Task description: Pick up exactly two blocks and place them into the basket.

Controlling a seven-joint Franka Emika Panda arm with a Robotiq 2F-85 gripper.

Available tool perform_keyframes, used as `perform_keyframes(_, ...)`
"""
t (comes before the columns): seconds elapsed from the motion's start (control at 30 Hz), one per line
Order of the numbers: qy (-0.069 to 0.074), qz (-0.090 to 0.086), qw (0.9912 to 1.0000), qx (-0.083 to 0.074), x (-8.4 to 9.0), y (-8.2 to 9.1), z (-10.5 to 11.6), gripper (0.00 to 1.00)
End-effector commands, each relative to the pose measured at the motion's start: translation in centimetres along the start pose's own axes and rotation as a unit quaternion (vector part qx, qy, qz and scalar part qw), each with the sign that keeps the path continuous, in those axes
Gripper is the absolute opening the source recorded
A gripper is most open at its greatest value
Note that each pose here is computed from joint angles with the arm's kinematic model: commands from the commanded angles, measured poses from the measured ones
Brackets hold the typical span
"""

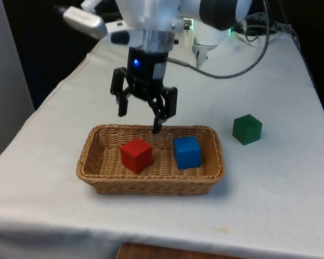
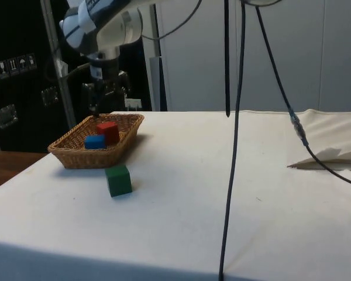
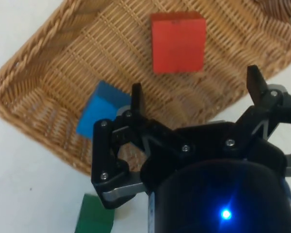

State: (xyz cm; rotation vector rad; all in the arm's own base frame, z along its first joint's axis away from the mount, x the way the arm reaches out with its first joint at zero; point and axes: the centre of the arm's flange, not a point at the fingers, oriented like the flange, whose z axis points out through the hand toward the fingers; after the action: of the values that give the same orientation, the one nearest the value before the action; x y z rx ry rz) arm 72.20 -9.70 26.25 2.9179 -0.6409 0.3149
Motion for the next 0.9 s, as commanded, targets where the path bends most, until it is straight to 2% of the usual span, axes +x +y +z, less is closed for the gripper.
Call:
perform_keyframes(0.0, 0.0, 0.0, 1.0, 0.0, -0.3, 0.1, -0.7, 1.0)
perform_keyframes(0.17, -0.005, -0.003, 0.99999, 0.0, -1.1, 0.0, -3.0, 1.0)
perform_keyframes(0.2, -0.003, -0.003, 0.99999, 0.001, -0.7, 0.0, -2.4, 1.0)
perform_keyframes(0.23, -0.006, -0.004, 0.99998, -0.001, -1.3, -0.1, -3.7, 1.0)
perform_keyframes(0.43, -0.013, -0.012, 0.99985, -0.003, -2.0, -0.7, -6.1, 1.0)
perform_keyframes(0.47, -0.011, -0.012, 0.99987, 0.0, -1.8, -0.7, -5.7, 1.0)
perform_keyframes(0.7, -0.023, -0.025, 0.99939, -0.008, -2.4, -1.6, -8.6, 1.0)
perform_keyframes(0.73, -0.021, -0.025, 0.99946, -0.005, -2.2, -1.6, -8.3, 1.0)
perform_keyframes(0.87, -0.029, -0.032, 0.99903, -0.01, -2.5, -2.1, -9.9, 1.0)
